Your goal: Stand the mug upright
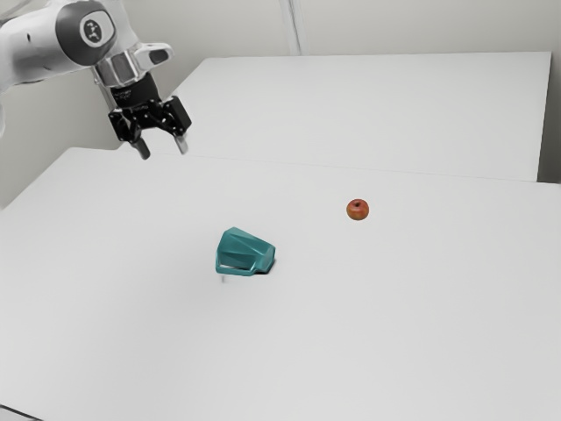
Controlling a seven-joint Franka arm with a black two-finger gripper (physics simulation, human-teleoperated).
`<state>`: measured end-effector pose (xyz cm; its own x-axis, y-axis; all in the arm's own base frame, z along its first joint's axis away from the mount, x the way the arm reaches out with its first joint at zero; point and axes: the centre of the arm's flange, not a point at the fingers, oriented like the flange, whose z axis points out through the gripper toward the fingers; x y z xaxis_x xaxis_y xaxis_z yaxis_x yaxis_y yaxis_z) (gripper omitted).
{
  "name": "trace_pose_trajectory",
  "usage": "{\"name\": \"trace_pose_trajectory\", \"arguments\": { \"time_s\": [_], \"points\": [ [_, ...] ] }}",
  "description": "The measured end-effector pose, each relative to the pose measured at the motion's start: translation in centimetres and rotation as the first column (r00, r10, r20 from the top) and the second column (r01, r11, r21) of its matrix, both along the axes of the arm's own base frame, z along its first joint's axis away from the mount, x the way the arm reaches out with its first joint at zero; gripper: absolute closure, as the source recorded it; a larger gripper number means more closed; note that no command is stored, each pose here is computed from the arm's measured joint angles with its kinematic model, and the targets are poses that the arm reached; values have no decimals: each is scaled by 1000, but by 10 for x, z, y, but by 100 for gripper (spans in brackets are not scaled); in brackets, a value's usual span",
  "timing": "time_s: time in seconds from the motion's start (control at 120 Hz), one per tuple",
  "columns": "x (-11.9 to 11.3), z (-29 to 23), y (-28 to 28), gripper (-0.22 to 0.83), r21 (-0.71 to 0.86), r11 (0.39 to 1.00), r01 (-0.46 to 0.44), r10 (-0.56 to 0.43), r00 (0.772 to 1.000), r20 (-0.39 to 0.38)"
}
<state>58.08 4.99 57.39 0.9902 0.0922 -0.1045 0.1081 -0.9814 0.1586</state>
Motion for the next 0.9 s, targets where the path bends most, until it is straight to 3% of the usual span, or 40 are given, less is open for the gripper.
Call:
{"name": "trace_pose_trajectory", "arguments": {
  "time_s": [0.258,0.575,0.9],
  "points": [
    [-1,-54,18,2,-135,991,14,-12,1000,10],
    [-4,-113,27,2,-288,957,27,-1,996,90],
    [-16,-172,49,2,-432,902,-6,83,984,159]
  ]
}}
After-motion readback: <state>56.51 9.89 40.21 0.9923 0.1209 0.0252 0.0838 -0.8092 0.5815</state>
